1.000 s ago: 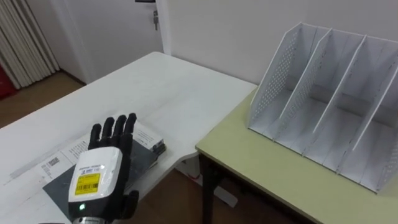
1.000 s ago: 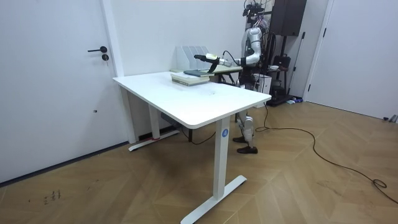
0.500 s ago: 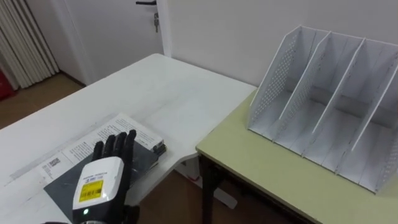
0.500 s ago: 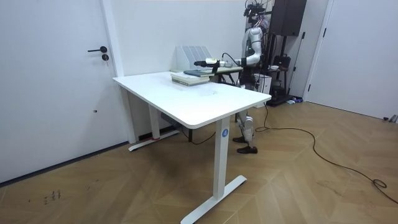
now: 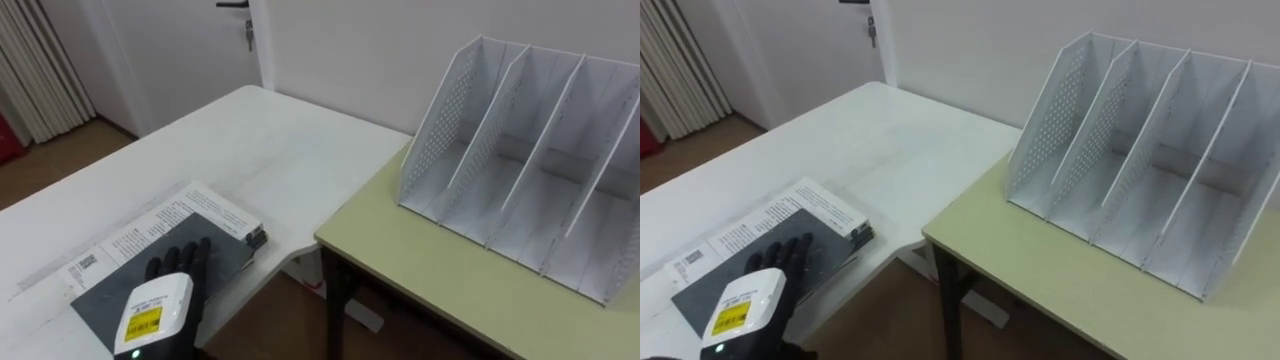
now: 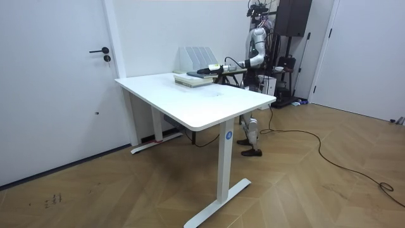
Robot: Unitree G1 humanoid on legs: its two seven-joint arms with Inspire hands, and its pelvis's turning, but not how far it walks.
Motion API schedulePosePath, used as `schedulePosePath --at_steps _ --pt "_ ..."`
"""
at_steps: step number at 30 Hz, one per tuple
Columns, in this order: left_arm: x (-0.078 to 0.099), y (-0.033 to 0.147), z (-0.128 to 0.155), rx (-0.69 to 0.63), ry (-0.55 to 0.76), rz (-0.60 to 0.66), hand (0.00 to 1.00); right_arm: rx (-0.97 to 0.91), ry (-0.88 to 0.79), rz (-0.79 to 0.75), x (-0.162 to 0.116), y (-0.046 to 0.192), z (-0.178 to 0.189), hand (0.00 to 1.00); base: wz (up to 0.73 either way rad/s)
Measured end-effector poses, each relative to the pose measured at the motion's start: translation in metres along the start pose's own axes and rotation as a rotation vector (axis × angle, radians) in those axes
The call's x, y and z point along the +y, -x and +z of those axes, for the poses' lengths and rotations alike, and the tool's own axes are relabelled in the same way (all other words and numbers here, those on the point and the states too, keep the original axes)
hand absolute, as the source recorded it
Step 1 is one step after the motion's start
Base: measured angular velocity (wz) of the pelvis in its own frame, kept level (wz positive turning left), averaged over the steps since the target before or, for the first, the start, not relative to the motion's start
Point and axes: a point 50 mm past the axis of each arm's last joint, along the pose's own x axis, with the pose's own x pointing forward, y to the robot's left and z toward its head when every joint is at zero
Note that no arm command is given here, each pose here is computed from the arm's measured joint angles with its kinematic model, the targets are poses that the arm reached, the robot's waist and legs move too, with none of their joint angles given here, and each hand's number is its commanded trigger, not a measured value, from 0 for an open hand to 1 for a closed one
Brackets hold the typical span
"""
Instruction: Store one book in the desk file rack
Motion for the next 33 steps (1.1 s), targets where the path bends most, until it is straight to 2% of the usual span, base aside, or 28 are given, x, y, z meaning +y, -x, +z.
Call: schedulePosePath --at_steps 12,13,14,15,16,17,18,26,33 --pt "0.0 -0.002 -0.003 0.016 0.003 0.001 0.0 -0.023 -0.003 -0.019 -0.004 0.0 0.007 0.0 -0.01" --pt "0.0 -0.002 -0.003 0.018 0.003 0.001 0.11 -0.022 -0.003 -0.023 -0.005 0.0 0.006 0.0 0.0" --pt "0.0 -0.002 -0.003 0.02 0.003 0.001 0.27 -0.02 -0.003 -0.024 -0.005 0.0 0.006 0.0 -0.03" --pt "0.0 -0.002 -0.004 0.021 0.002 0.0 0.56 -0.019 -0.002 -0.024 -0.005 0.0 0.006 0.0 -0.04" --pt "0.0 -0.003 -0.004 0.025 0.001 0.0 0.8 -0.017 -0.002 -0.026 -0.005 0.0 0.006 0.0 0.0" --pt "0.001 -0.005 -0.004 0.026 0.001 0.004 0.8 -0.014 -0.002 -0.027 -0.005 0.0 0.006 0.0 0.0" --pt "0.002 -0.007 -0.004 0.026 0.0 0.007 1.0 -0.013 -0.001 -0.028 -0.005 0.0 0.006 0.0 0.0" --pt "0.022 -0.022 -0.006 0.025 0.003 0.135 1.0 -0.019 0.0 -0.035 -0.006 0.0 0.006 0.0 0.0" --pt "0.027 -0.026 -0.006 0.027 0.002 0.183 1.0 -0.025 -0.002 -0.048 -0.007 0.0 0.008 0.0 0.0"
